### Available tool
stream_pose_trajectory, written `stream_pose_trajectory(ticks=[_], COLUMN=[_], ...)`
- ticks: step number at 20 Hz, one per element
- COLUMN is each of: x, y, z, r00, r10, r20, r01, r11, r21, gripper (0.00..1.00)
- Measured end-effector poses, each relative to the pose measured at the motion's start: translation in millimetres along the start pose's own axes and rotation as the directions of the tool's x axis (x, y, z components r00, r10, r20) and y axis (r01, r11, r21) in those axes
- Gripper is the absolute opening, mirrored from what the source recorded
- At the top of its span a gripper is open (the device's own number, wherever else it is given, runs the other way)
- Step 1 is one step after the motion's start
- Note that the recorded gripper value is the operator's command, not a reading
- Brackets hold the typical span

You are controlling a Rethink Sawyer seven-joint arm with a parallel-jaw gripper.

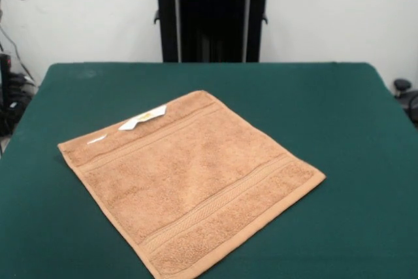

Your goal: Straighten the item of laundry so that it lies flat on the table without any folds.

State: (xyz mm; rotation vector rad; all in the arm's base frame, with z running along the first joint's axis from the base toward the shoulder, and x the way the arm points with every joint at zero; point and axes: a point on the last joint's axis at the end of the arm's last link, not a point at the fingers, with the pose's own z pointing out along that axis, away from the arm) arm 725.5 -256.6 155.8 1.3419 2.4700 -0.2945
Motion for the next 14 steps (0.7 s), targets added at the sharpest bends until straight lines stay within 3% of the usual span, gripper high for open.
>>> stream_pose_trajectory(ticks=[8,14], x=[-28.9,-36.1], y=[12.9,19.3], z=[-15.4,-11.9], r00=[0.999,0.998], r10=[-0.003,-0.002], r20=[0.052,0.057], r01=[0.003,0.002], r11=[1.0,1.0], r21=[-0.003,0.0], gripper=[1.0,1.0])
